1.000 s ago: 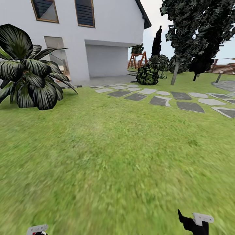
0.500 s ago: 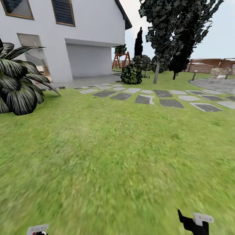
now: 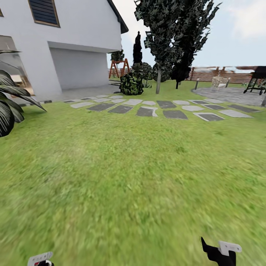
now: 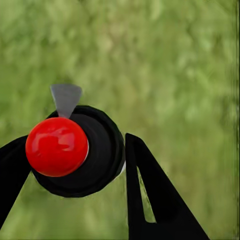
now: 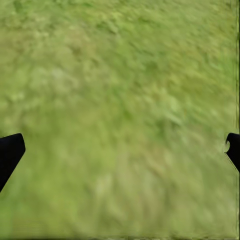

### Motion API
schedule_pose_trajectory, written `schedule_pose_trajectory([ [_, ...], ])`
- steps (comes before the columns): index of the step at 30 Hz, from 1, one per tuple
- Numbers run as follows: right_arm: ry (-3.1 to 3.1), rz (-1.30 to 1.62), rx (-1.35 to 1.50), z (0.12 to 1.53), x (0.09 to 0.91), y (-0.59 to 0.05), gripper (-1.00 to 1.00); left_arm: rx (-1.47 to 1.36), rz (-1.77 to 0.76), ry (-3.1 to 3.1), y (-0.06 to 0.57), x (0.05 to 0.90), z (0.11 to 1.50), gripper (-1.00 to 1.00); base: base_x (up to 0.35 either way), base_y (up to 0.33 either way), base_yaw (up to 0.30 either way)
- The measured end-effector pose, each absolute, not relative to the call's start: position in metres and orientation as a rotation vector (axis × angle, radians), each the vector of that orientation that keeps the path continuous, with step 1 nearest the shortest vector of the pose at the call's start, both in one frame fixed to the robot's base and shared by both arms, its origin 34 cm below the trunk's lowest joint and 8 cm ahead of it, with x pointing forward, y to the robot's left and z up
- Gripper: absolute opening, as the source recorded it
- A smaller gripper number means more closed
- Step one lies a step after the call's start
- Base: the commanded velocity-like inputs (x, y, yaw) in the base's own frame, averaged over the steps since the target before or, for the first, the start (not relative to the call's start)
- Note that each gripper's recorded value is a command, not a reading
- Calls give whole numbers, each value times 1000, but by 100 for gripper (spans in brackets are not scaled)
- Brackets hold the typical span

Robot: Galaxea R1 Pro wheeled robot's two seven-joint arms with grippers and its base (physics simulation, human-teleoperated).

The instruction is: In the garden, pick up the pesticide atomizer on the floor and spray pesticide onto both trees until each tree trunk is fully covered.

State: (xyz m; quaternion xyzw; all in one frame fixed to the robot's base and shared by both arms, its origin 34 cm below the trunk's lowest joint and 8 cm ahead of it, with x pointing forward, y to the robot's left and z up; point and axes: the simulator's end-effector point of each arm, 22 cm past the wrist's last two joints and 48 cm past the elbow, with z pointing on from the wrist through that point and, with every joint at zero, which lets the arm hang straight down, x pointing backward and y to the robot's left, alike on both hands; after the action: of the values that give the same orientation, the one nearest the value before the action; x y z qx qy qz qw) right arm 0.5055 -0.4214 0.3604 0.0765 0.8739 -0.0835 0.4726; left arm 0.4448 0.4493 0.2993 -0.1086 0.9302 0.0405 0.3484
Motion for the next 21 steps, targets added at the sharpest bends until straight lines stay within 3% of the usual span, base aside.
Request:
schedule_pose_trajectory([
  [21, 2139, -204, 187, 360, 506, -421, 100, -276, 108, 2414, 451, 444, 299, -100, 0, 0, -300],
])
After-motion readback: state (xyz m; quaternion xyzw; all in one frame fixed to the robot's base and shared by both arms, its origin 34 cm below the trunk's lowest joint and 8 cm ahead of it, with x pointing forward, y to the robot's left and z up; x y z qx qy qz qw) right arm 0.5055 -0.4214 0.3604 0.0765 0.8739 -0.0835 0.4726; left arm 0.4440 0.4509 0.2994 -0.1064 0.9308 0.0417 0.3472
